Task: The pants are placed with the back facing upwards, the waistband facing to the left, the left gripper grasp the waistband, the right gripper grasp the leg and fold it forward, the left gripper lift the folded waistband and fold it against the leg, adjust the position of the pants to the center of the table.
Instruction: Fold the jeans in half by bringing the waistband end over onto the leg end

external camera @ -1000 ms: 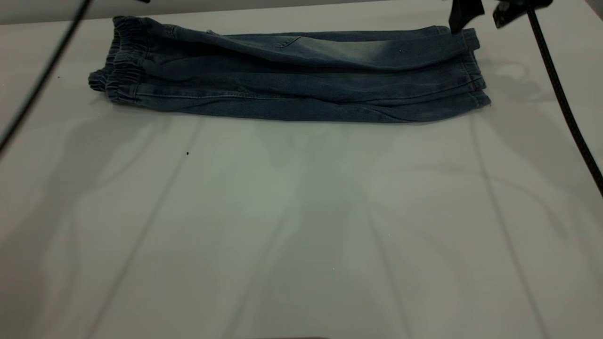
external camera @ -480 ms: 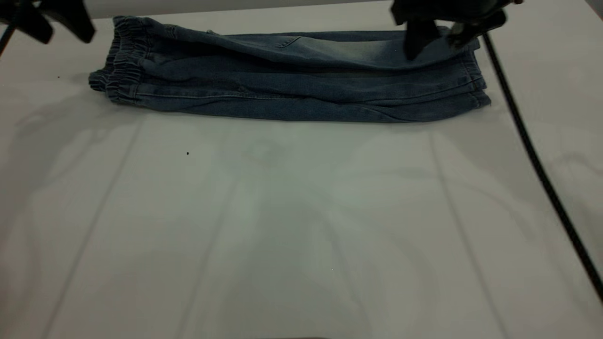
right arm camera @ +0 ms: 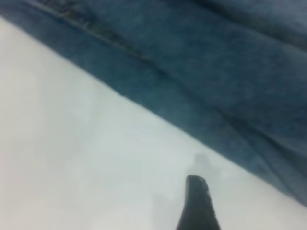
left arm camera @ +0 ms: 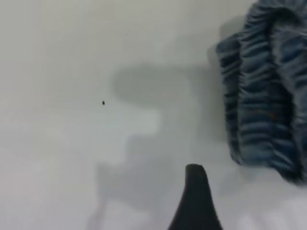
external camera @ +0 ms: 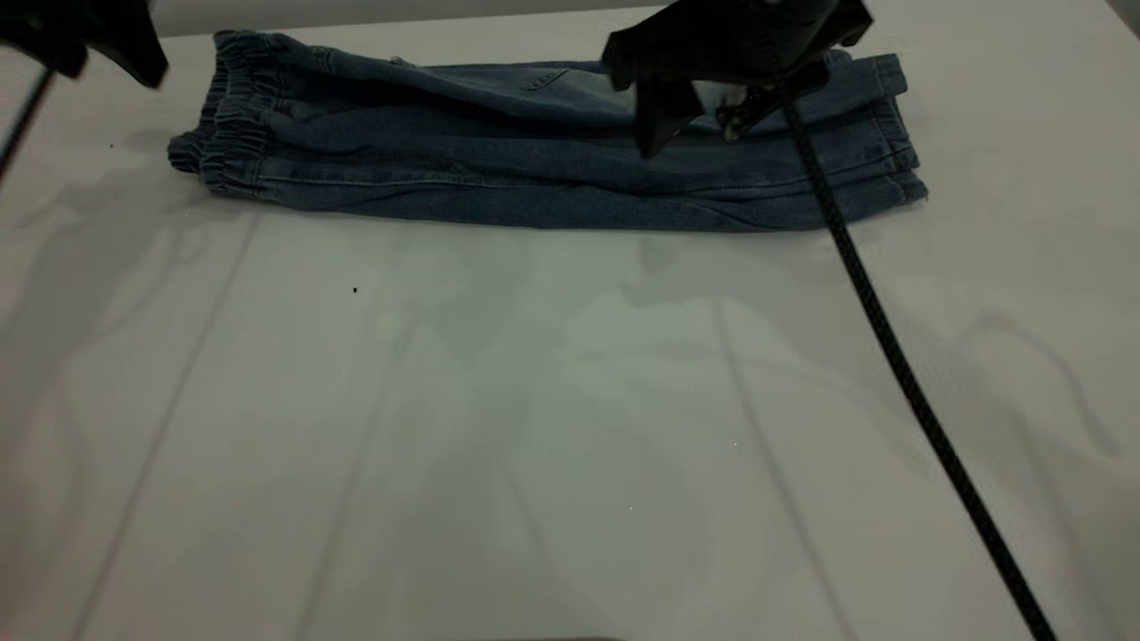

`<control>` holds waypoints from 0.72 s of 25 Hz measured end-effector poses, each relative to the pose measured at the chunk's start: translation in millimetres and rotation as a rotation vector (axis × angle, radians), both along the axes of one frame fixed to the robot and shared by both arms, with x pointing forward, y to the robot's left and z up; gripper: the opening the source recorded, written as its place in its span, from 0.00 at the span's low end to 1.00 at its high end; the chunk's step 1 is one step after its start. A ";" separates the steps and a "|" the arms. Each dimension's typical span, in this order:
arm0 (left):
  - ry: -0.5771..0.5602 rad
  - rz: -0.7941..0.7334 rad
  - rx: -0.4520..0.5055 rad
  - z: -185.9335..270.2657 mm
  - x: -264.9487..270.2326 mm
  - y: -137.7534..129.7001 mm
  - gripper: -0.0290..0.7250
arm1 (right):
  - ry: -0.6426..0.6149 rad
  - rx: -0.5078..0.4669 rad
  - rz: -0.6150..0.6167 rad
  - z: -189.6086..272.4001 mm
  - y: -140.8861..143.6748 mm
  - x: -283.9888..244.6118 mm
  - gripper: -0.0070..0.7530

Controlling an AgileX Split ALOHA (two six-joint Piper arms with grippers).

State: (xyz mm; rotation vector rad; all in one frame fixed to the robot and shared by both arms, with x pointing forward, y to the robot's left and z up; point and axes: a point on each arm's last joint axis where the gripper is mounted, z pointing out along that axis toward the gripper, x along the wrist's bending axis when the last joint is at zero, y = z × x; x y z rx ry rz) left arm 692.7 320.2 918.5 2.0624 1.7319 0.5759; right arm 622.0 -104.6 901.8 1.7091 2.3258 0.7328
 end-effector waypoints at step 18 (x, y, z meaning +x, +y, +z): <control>0.022 0.170 -0.195 -40.0 29.7 -4.7 0.71 | 0.004 0.002 0.002 -0.1 0.6 -0.5 0.58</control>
